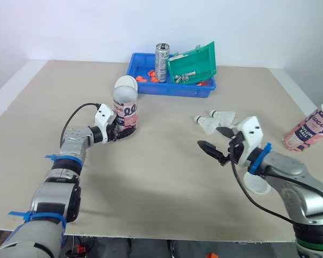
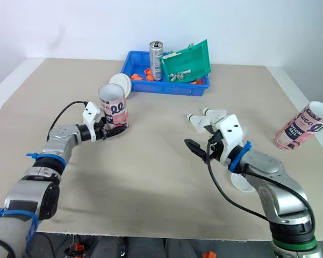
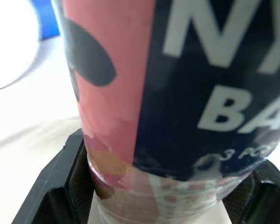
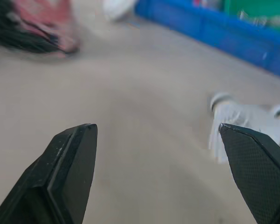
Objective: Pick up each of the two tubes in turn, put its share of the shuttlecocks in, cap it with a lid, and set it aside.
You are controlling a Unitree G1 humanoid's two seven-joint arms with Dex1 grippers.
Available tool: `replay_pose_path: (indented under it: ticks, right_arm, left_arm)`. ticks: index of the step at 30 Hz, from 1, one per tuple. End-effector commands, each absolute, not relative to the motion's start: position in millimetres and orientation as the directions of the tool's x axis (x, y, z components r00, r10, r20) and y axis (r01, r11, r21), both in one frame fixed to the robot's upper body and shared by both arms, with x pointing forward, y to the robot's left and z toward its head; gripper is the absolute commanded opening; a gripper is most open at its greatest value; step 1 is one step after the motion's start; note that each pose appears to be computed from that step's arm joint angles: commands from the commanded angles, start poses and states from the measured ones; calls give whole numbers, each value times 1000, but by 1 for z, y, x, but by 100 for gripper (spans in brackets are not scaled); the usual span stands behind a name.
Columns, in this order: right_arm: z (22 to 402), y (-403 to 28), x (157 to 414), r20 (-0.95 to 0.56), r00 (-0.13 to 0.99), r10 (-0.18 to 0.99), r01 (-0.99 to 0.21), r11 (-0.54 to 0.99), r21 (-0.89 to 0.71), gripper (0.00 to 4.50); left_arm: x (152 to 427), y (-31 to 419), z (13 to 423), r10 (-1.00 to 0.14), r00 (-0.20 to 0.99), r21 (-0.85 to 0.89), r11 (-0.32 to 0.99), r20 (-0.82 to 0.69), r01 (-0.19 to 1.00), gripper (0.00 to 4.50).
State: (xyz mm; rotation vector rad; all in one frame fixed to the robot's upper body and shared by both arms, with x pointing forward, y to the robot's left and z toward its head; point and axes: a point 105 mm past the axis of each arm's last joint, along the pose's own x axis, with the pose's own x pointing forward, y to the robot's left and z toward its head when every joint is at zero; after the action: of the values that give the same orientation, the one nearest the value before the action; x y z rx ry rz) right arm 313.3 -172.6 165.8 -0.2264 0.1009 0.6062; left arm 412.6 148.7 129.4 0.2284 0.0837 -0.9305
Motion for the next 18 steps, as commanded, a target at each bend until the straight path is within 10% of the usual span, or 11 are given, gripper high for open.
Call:
replay_pose_path:
  ticks: [1, 18]
  right_arm:
    - [162, -184, 333, -133, 884, 449, -467, 863, -193, 450]
    - [143, -164, 394, -123, 873, 471, -485, 864, -136, 450]
  left_arm:
    - [373, 148, 153, -884, 360, 269, 284, -298, 920, 295]
    - [311, 186, 160, -730, 193, 244, 36, -656, 969, 295]
